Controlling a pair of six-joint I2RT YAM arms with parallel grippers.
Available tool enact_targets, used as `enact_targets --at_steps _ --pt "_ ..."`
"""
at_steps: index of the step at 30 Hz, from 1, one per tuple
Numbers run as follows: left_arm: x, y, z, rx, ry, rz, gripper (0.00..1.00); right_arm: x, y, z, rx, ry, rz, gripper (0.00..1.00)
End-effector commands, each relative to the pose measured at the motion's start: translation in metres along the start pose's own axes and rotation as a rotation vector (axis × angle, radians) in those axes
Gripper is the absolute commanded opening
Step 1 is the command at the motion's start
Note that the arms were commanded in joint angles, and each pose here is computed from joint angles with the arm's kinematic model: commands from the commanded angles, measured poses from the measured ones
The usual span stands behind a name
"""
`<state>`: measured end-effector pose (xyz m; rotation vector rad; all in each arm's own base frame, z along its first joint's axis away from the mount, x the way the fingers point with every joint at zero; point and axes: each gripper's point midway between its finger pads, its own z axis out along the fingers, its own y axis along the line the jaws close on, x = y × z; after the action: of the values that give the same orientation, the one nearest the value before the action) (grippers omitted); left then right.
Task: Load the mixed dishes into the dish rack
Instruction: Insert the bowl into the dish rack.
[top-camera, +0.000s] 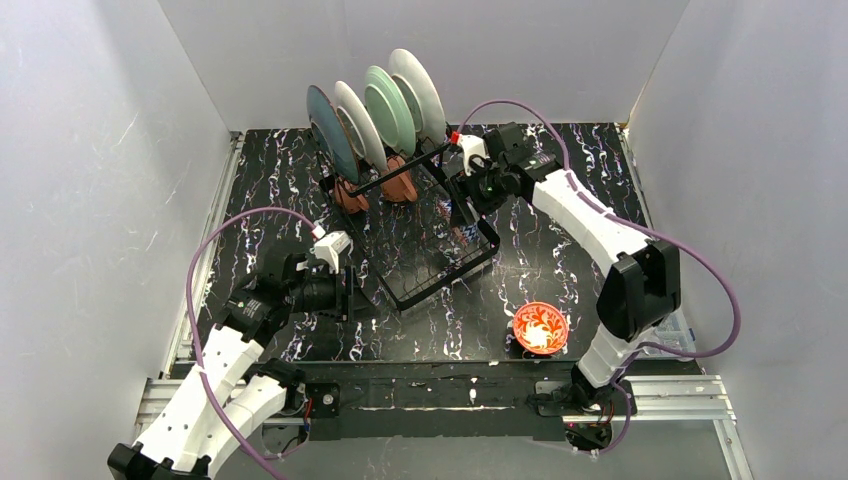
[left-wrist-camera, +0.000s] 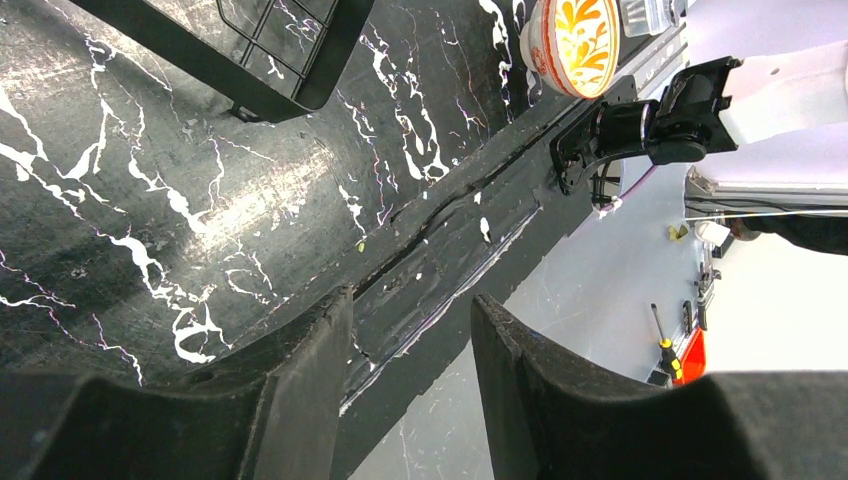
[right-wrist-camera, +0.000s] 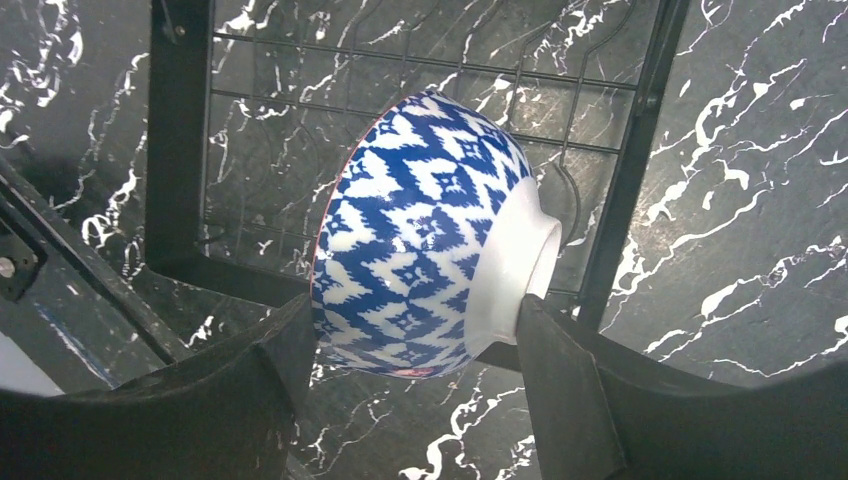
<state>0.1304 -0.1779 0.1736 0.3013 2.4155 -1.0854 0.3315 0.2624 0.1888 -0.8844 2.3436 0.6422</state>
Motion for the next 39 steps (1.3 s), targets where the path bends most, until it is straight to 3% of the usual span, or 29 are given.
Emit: enact_targets --at_steps 1,17,39 --pt "0.003 -0.005 0.001 0.029 0.015 0.009 0.45 -0.019 -0.005 -0.004 -0.019 -0.033 -0.074 0.29" --pt "0.004 -0.005 0.001 0.027 0.011 0.015 0.45 -0.003 -0.016 0.029 -0.09 0.035 -0.04 0.27" --pt "0.004 -0.002 0.002 0.017 0.018 0.007 0.45 0.023 -0.01 0.054 -0.178 0.094 -0.001 0.31"
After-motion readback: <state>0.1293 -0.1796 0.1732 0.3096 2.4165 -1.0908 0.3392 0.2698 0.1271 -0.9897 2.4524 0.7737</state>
